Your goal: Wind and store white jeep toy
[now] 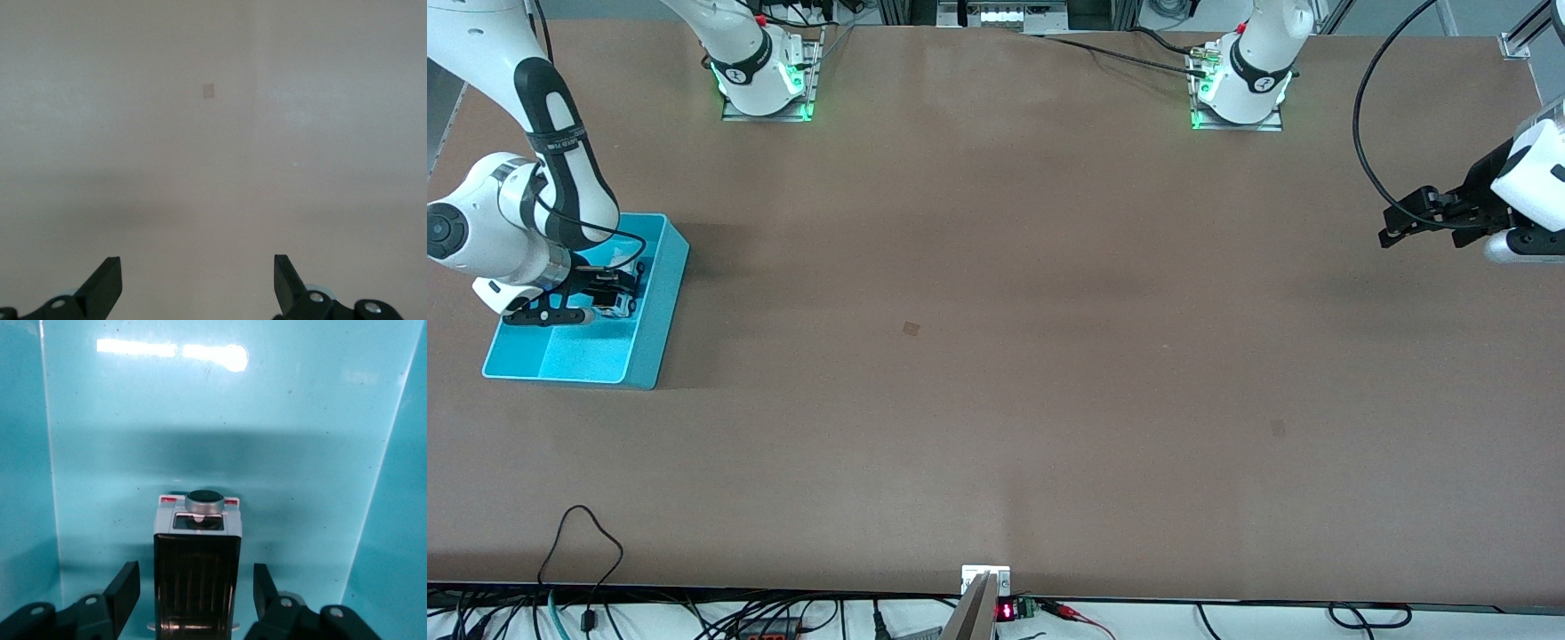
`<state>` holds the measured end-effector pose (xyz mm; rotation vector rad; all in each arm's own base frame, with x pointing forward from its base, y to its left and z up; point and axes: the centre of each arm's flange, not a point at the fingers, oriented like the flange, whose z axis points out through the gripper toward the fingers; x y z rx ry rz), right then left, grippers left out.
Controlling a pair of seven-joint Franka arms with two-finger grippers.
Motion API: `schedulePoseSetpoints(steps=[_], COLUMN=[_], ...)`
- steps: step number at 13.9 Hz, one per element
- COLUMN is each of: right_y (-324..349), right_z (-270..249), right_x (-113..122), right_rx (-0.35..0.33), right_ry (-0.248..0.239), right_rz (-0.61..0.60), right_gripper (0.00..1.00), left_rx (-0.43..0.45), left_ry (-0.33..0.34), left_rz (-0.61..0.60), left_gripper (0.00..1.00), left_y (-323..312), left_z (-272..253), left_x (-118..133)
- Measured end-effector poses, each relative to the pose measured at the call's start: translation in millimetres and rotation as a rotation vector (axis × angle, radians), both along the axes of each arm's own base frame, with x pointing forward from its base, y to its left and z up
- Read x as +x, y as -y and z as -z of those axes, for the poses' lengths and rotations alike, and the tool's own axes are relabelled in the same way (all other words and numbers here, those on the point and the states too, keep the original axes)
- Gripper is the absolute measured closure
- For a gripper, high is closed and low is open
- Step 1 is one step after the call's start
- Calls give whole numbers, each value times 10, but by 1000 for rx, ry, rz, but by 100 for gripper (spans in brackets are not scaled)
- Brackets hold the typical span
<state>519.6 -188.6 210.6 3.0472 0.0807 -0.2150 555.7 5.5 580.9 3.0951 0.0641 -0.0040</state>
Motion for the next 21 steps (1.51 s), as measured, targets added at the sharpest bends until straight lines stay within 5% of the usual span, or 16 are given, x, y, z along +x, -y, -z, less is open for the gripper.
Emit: schedulePoseSetpoints(steps=[3, 12, 17, 21], right_y=[10, -618, -1147, -1450], right_z=[-119, -2244, -3398, -3789], right_x=[64, 379, 425, 356], right_rx=[-4, 91, 95, 86], right_ry=[26, 125, 77, 17], right_rz=[-2, -103, -208, -205], right_gripper=[1, 0, 0, 0], left_rx=[0, 0, 0, 0], left_ry=[0, 0, 0, 0], left_rz=[-1, -1, -2, -3], left_gripper=[0, 0, 0, 0], left_y=[-3, -8, -14, -14], left_z=[2, 2, 2, 2], left_x=[0, 0, 0, 0])
